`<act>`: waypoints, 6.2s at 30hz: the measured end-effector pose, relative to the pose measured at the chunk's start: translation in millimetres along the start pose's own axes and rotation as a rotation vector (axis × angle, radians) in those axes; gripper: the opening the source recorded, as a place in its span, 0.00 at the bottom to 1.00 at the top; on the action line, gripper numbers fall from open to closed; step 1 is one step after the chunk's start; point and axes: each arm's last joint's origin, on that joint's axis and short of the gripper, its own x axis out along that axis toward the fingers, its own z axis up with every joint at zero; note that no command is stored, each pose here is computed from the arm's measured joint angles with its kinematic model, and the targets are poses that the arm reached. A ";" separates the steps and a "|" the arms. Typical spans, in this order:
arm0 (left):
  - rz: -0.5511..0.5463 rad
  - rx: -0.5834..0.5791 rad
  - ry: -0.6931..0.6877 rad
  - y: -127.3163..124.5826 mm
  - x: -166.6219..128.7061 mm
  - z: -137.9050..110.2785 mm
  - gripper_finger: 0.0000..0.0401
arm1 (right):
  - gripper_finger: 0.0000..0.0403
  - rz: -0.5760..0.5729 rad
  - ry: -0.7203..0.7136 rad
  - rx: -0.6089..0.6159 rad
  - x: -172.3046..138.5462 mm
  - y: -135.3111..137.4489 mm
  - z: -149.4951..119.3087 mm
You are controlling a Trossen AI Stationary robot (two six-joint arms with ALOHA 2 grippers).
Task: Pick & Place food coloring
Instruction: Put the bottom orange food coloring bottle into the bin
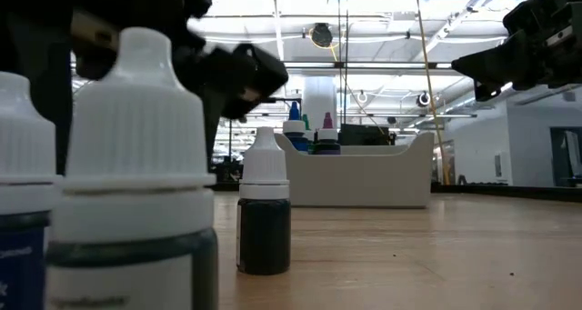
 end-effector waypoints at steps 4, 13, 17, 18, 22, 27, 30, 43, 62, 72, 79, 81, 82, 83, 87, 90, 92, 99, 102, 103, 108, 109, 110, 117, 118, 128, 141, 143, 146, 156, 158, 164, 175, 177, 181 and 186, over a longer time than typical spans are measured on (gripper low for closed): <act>0.014 -0.025 0.002 0.0 -7.1 6.3 0.54 | 0.00 0.000 0.000 0.000 0.0 0.0 0.0; 0.014 -0.025 0.016 0.0 -8.8 6.9 0.54 | 0.00 0.000 0.000 0.001 0.0 0.0 0.0; 0.013 -0.026 0.024 -0.2 -8.8 6.2 0.54 | 0.00 0.000 0.000 0.000 0.0 0.0 0.0; 0.013 -0.026 0.023 -0.1 -8.8 6.2 0.54 | 0.00 0.000 0.000 0.000 0.0 0.0 0.0; 0.013 -0.025 0.022 -0.1 -8.7 6.3 0.53 | 0.00 -0.001 0.000 0.000 0.0 0.0 0.0; 0.015 -0.021 0.010 0.1 -8.5 7.3 0.41 | 0.00 -0.001 0.000 0.001 0.0 0.0 0.0; 0.016 -0.023 -0.001 0.2 -8.5 8.4 0.32 | 0.00 0.000 0.000 0.001 0.0 0.0 0.0; 0.013 -0.005 0.005 0.1 -8.4 7.9 0.03 | 0.00 0.000 0.000 0.000 0.0 0.0 0.0; 0.100 0.038 0.022 2.7 -14.7 15.5 0.21 | 0.00 0.000 0.000 0.000 0.0 0.0 0.0; 0.110 0.046 0.105 0.6 -46.8 36.0 0.50 | 0.00 0.000 0.000 0.000 0.0 0.0 0.0; 0.109 0.038 0.210 0.3 -36.3 16.2 0.58 | 0.00 0.000 0.000 -0.005 0.0 0.0 0.0; 0.113 0.035 0.232 1.1 -33.2 10.8 0.58 | 0.00 0.000 0.000 -0.004 0.0 0.0 0.0; 0.115 0.033 0.240 1.7 -31.9 8.4 0.58 | 0.00 0.000 0.000 -0.005 0.0 0.0 0.0; 0.115 0.031 0.246 2.4 -30.3 6.0 0.58 | 0.00 0.000 0.000 -0.005 0.0 0.0 0.0; 0.114 0.019 0.279 5.6 -25.2 -4.0 0.58 | 0.00 0.000 0.000 -0.005 0.0 0.0 0.0; 0.115 0.013 0.283 8.0 -24.0 -6.6 0.58 | 0.00 0.000 0.000 -0.005 0.0 0.0 0.0; 0.117 0.010 0.281 8.9 -24.1 -6.6 0.58 | 0.00 0.000 0.000 -0.005 0.0 0.0 0.0; 0.117 0.013 0.275 10.6 -24.2 -6.3 0.46 | 0.00 0.000 0.000 -0.005 0.0 0.0 0.0; 0.115 0.014 0.275 10.7 -24.2 -6.5 0.38 | 0.00 -0.001 0.000 -0.005 0.0 0.0 0.0; 0.115 0.014 0.275 10.7 -24.2 -6.5 0.35 | 0.00 0.000 0.000 -0.005 0.0 0.0 0.0; 0.115 0.013 0.275 10.7 -24.2 -6.5 0.24 | 0.00 0.000 0.000 -0.004 0.0 0.0 0.0; 0.115 0.014 0.276 10.7 -24.2 -6.5 0.23 | 0.00 0.000 0.000 -0.004 0.0 0.0 0.0; 0.115 0.014 0.275 10.7 -24.2 -6.5 0.21 | 0.00 0.000 0.000 -0.005 0.0 0.0 0.0; 0.154 0.051 0.313 8.9 -27.0 -5.6 0.12 | 0.00 0.000 0.000 -0.004 0.0 0.0 0.0; 0.158 0.051 0.317 9.0 -28.8 -4.0 0.12 | 0.00 0.000 0.000 -0.005 0.0 0.0 0.0; 0.165 0.068 0.378 6.8 -66.9 20.8 0.14 | 0.00 0.000 0.000 -0.005 0.0 0.0 0.0; 0.283 -0.017 0.132 12.3 -192.5 20.0 0.12 | 0.00 0.000 0.000 -0.006 0.0 0.0 0.0; 0.307 -0.059 0.072 12.5 -214.6 12.4 0.12 | 0.00 0.000 0.000 -0.008 0.0 0.0 0.0; 0.298 -0.164 0.020 14.7 -238.2 -5.4 0.12 | 0.00 0.000 0.000 -0.008 0.0 0.0 0.0; 0.347 -0.289 -0.183 2.6 -263.0 -82.8 0.13 | 0.00 0.000 0.001 -0.006 0.0 0.0 0.0; 0.360 -0.298 -0.238 -2.2 -262.5 -97.8 0.12 | 0.00 0.000 0.000 -0.005 0.0 0.0 0.0; 0.404 -0.394 -0.340 -11.0 -249.0 -141.3 0.12 | 0.00 0.000 0.000 -0.004 0.0 0.0 0.0; 0.393 -0.457 -0.410 -12.3 -189.1 -190.3 0.12 | 0.00 0.000 0.000 0.003 0.0 0.0 0.0; 0.385 -0.461 -0.429 -11.4 -182.3 -192.9 0.12 | 0.00 0.000 0.001 0.003 0.1 0.0 -0.1; 0.379 -0.471 -0.451 -10.2 -178.0 -192.8 0.12 | 0.00 0.000 0.001 0.003 0.1 0.0 -0.1; 0.381 -0.470 -0.496 -9.4 -180.8 -188.7 0.13 | 0.00 0.000 0.001 0.004 0.1 0.0 -0.1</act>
